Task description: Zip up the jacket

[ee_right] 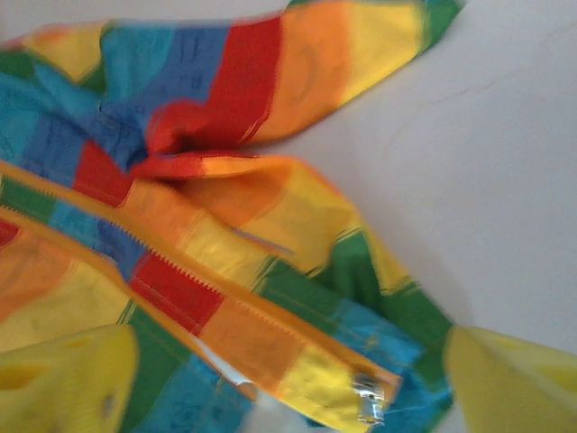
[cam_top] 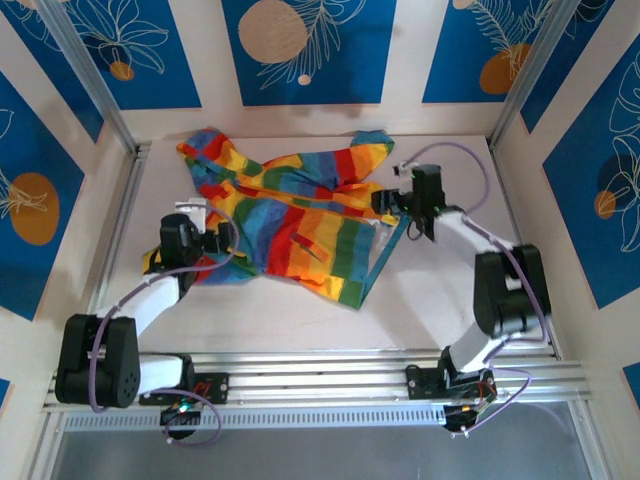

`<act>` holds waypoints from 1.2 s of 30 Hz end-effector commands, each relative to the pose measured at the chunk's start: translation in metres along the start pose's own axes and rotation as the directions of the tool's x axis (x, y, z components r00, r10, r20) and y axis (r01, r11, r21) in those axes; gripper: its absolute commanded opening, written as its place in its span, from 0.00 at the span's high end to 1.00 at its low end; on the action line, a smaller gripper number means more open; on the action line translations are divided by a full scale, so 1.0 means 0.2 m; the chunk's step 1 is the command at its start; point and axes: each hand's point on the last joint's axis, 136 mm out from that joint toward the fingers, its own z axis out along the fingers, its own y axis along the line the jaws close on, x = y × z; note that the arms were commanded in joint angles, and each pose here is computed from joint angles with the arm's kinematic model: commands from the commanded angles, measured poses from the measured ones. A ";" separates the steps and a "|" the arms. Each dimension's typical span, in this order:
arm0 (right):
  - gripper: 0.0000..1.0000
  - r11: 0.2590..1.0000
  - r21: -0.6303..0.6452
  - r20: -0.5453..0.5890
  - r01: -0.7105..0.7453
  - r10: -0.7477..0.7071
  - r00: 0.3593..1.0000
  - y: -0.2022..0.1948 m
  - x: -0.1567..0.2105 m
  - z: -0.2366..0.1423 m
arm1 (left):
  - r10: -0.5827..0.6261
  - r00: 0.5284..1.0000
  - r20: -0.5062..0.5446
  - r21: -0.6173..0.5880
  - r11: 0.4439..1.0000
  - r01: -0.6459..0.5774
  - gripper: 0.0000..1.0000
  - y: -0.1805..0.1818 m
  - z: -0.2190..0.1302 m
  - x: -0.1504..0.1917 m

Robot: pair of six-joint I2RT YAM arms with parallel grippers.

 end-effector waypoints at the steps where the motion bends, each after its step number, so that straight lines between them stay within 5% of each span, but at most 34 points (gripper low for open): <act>1: 0.25 0.999 -0.049 -0.290 0.000 -0.014 0.957 0.13 0.18 0.11 | -0.135 0.984 -0.114 0.009 0.991 0.136 0.12 -0.05 -0.04 0.07; 7: 0.36 0.997 -0.054 -0.459 -0.054 0.023 0.888 0.25 0.17 0.32 | -0.330 0.909 -0.256 0.030 0.937 0.348 0.23 -0.25 0.01 0.21; 16: 0.48 0.971 0.083 -0.674 -0.222 0.219 0.706 0.18 0.40 0.42 | -0.338 0.798 -0.499 0.112 0.888 0.446 0.34 -0.74 0.15 0.41; 27: 0.47 0.918 0.051 -0.723 -0.393 0.305 0.619 0.34 0.70 0.13 | -0.463 0.636 -0.617 -0.104 0.849 0.518 0.31 -0.46 0.30 0.53; 36: 0.48 0.932 -0.037 -0.741 -0.359 0.215 0.636 0.64 0.86 -0.08 | -0.416 0.668 -0.617 -0.060 0.871 0.488 0.37 -0.44 0.52 0.34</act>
